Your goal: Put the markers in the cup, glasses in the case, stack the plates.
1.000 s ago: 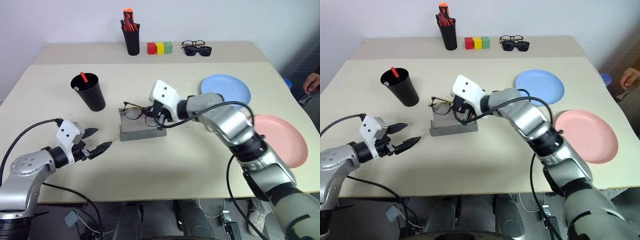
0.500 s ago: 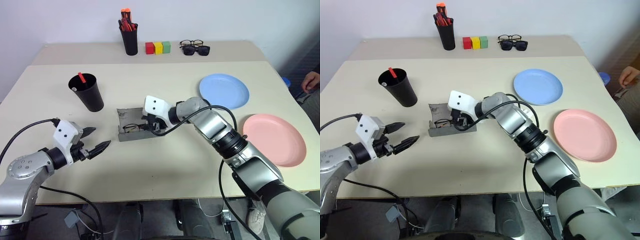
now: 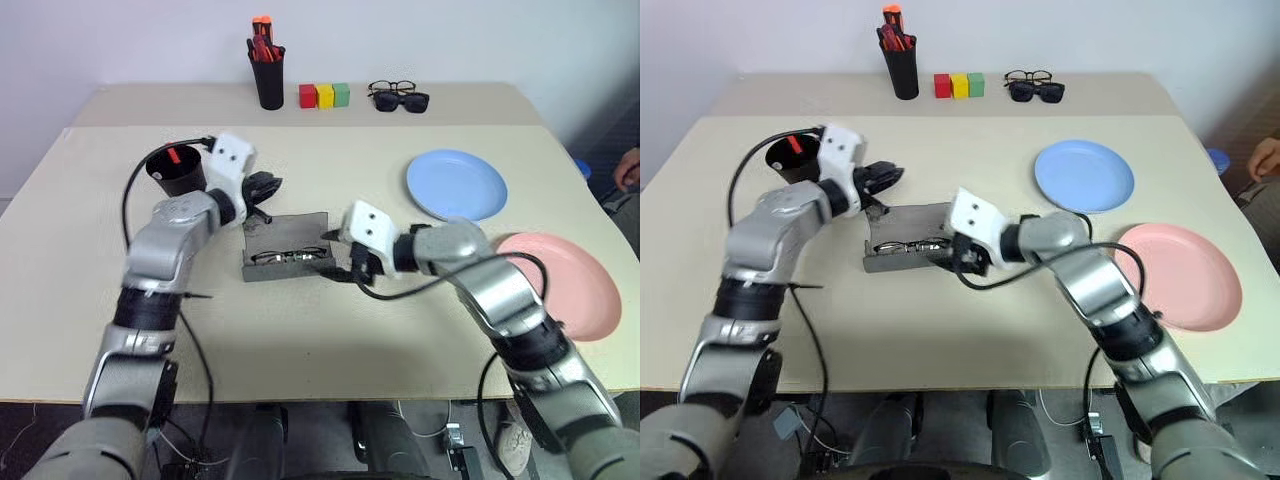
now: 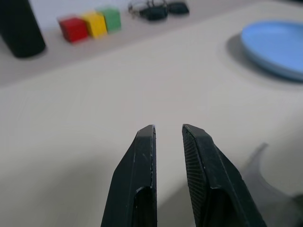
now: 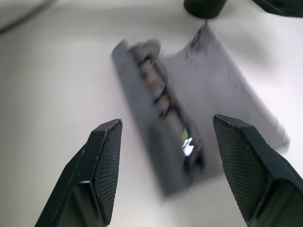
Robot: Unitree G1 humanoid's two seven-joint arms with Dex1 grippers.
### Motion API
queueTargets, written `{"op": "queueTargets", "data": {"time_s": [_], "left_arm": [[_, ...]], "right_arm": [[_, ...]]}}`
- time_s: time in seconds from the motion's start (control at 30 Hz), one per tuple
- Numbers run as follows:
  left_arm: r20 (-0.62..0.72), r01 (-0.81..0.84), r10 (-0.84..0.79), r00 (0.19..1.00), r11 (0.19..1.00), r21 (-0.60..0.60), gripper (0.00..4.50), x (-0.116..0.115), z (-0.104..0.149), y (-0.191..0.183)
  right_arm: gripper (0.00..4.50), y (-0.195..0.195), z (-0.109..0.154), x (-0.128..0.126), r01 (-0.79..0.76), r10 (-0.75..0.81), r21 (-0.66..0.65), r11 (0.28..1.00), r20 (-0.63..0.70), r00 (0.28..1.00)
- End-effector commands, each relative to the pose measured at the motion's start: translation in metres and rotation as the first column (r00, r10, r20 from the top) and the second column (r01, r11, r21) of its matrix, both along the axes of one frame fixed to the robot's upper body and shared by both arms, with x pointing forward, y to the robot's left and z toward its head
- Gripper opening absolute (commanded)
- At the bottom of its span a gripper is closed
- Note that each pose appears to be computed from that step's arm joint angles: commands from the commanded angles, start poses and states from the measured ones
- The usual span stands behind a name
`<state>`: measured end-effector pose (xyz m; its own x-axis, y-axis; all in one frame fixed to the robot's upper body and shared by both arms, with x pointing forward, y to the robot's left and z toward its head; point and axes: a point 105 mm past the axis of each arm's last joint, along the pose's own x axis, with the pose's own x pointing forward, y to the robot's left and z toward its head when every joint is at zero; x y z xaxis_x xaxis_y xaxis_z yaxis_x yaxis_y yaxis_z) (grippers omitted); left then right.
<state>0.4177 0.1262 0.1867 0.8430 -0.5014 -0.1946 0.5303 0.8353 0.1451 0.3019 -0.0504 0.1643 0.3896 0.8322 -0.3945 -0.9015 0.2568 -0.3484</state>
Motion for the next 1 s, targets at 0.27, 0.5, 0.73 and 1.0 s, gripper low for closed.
{"op": "queueTargets", "data": {"time_s": [0.27,0.5,0.73,1.0], "left_arm": [[-0.318,0.16,-0.096,0.943,0.97,0.182,0.88,0.018,-0.03,-0.003],[-0.379,0.243,-0.163,0.911,0.954,0.174,0.88,0.002,-0.035,0.008],[-0.359,0.411,-0.342,0.868,0.902,0.135,0.88,-0.045,-0.029,0.0],[-0.291,0.497,-0.444,0.847,0.856,0.142,0.88,-0.101,-0.036,0.001]], "right_arm": [[3.05,-0.032,0.011,-0.021,0.146,-0.149,0.051,0.988,0.05,0.988],[3.05,-0.041,0.011,-0.016,0.191,-0.194,0.056,0.98,0.059,0.979],[3.05,-0.045,0.008,-0.005,0.21,-0.213,0.045,0.977,0.076,0.974],[3.05,-0.077,0.021,0.039,0.406,-0.41,0.056,0.912,0.152,0.899]]}}
